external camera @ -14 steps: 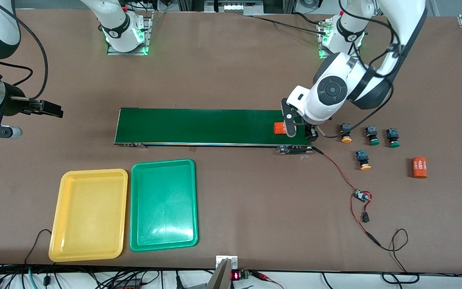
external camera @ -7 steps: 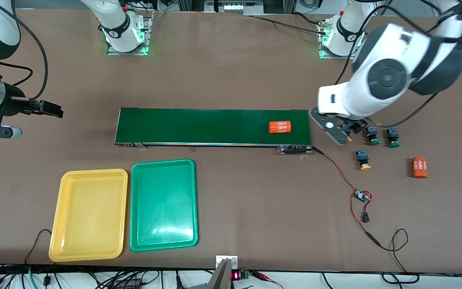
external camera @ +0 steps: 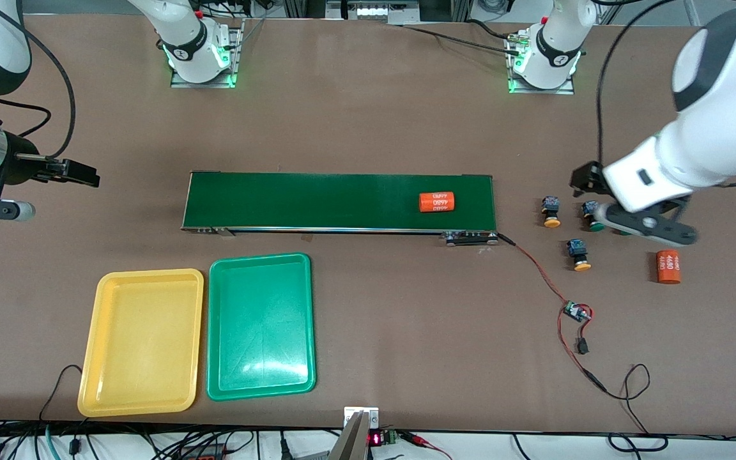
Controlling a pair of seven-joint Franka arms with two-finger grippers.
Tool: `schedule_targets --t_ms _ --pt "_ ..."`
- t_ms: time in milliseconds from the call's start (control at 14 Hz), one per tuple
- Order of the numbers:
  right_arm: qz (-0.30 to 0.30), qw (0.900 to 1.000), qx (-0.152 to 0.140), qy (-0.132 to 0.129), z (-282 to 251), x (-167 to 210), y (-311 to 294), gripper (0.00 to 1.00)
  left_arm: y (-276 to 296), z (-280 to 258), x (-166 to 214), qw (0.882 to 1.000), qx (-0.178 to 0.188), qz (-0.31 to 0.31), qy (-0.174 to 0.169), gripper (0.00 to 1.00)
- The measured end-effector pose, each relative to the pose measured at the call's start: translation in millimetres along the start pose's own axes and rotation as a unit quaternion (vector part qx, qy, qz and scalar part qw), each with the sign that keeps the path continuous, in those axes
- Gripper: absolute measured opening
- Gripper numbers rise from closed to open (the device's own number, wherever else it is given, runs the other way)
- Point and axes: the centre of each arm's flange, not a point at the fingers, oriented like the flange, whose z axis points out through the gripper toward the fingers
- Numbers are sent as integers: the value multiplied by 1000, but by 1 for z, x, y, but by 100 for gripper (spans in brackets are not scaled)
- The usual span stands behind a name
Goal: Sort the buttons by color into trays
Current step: 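Move the left gripper back over a yellow-capped button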
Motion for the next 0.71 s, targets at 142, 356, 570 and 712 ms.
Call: schedule_targets --t_ms 142,356,570,712 --pt "-1 1000 0 0 0 0 0 100 -29 33 4 998 7 -60 -5 100" --pt "-2 1000 0 -1 0 0 1 100 -59 113 6 995 12 -92 24 100" --pt "-3 1000 0 -1 0 0 1 100 -59 173 -11 994 14 -96 54 100" --pt "-2 1000 0 -1 0 0 2 100 -65 208 -20 993 14 -104 55 100"
